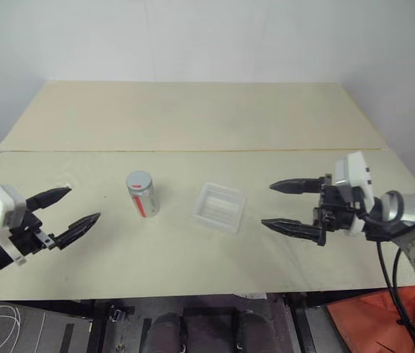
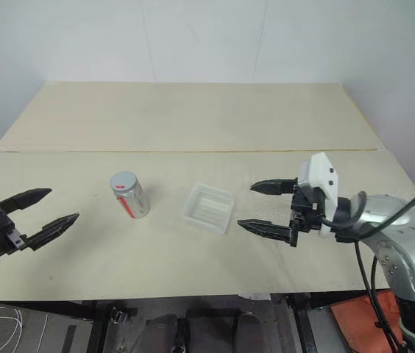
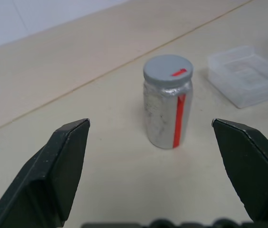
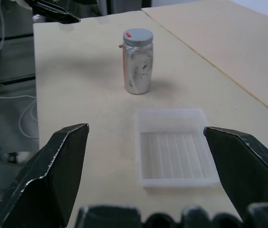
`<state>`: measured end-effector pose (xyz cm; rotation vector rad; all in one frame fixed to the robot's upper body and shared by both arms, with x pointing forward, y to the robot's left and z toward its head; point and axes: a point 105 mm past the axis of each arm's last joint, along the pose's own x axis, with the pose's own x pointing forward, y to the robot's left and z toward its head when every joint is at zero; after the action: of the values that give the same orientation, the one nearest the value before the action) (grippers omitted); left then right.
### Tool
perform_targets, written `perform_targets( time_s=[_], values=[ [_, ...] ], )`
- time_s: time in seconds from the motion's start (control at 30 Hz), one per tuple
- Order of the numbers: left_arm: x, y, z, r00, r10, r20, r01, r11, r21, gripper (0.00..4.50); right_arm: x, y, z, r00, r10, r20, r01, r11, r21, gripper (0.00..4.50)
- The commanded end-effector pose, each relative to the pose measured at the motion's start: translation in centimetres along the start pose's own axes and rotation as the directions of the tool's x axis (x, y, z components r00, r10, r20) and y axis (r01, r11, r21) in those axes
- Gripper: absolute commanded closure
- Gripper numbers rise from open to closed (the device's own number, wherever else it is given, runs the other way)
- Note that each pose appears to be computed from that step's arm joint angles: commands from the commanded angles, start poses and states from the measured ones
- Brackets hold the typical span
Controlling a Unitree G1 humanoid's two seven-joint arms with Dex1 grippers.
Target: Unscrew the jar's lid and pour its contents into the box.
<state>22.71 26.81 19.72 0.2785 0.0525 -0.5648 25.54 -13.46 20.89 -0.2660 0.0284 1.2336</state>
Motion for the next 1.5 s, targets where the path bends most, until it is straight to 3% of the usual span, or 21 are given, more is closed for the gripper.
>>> perform_targets(
  time_s=[0.03, 0.27, 0.53, 0.83, 1.5],
  values=[
    [-0.7, 0.3, 2.0, 0.999, 0.036, 0.032, -0.037, 0.998, 0.052, 0.02, 0.8, 0.3, 0.9, 0.999, 0.029, 0.039, -0.027, 0.997, -0.067, 0.00],
    [0.0, 0.0, 2.4, 0.998, 0.030, 0.046, -0.031, 0.999, 0.036, 0.02, 1.7, 0.9, 0.6, 0.999, 0.031, 0.027, -0.028, 0.995, -0.098, 0.00],
    [2.7, -3.0, 0.9, 0.995, -0.036, 0.089, 0.039, 0.999, -0.035, 0.02, 0.3, 0.2, 1.6, 1.000, 0.016, -0.020, -0.019, 0.986, -0.168, 0.00],
    [6.4, -4.7, -1.8, 0.980, 0.153, 0.130, -0.145, 0.987, -0.069, 0.02, -0.1, -0.4, 1.6, 0.993, -0.004, -0.117, -0.023, 0.974, -0.226, 0.00],
    [13.5, -4.7, -4.4, 0.897, 0.424, 0.127, -0.410, 0.904, -0.122, 0.02, -0.6, -0.1, 2.9, 0.990, -0.018, -0.137, -0.020, 0.962, -0.272, 0.00]
  ],
)
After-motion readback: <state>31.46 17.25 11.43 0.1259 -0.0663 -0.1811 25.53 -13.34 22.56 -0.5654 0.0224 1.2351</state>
